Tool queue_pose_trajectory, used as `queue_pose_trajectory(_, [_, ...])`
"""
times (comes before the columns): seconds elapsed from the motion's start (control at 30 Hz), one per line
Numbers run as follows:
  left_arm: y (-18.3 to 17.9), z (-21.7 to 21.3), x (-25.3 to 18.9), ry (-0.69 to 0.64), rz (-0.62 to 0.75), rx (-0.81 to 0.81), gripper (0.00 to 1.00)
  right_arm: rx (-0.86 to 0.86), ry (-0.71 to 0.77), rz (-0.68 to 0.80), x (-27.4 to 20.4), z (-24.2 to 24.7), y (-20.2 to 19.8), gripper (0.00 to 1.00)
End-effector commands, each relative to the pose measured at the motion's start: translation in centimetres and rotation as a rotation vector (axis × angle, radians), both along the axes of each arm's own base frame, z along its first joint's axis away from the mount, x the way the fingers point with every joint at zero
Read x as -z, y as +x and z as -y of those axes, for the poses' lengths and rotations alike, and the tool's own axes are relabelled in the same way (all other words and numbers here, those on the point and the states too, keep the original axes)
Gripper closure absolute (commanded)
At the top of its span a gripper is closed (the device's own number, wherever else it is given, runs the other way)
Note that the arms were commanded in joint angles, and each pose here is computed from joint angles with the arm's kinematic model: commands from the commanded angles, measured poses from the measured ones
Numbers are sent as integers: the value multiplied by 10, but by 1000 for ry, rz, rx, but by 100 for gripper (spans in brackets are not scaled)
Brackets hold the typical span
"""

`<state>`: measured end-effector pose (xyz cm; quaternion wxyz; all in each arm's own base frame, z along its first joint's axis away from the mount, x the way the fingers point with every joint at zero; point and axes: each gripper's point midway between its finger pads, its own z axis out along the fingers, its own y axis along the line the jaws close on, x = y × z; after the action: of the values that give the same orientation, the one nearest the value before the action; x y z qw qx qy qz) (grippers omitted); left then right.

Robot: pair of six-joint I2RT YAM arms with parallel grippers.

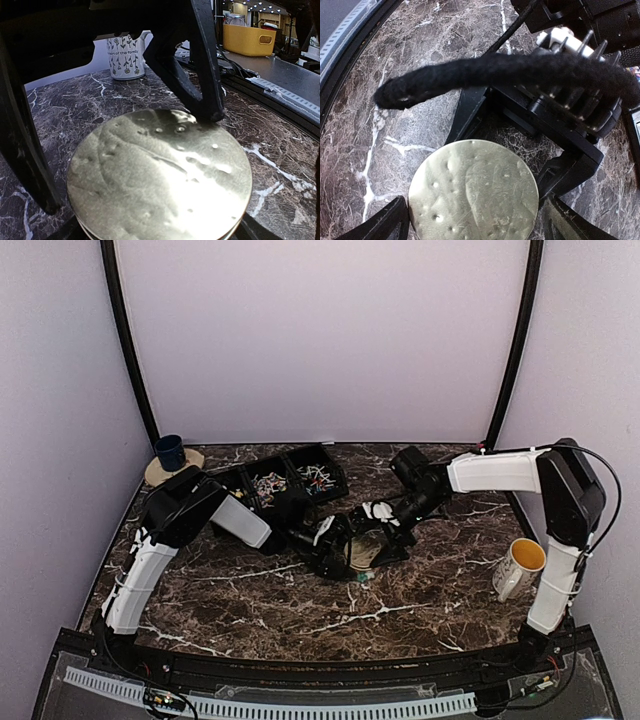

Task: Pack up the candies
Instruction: Screw the bottle lid onto the packing bottle.

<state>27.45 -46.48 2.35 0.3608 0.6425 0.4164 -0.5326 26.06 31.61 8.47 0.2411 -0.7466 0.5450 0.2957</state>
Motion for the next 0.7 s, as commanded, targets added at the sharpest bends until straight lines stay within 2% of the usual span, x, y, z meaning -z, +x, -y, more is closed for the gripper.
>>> queue_pose_trajectory(0.0, [-42,-39,118,338,-254,-41,22,-5,28,-17,-5,-10,2,8])
queue_pose_trajectory(0.17, [-42,-39,118,339,-254,-43,22,7,32,-8,-4,-9,3,5])
queue_pose_trajectory(0.37, [-41,-39,119,343,-256,-51,22,17,22,-30,-2,-10,2,13])
queue_pose_trajectory(0.67, [-33,-38,123,356,-251,-102,22,52,32,-32,-3,-11,0,16])
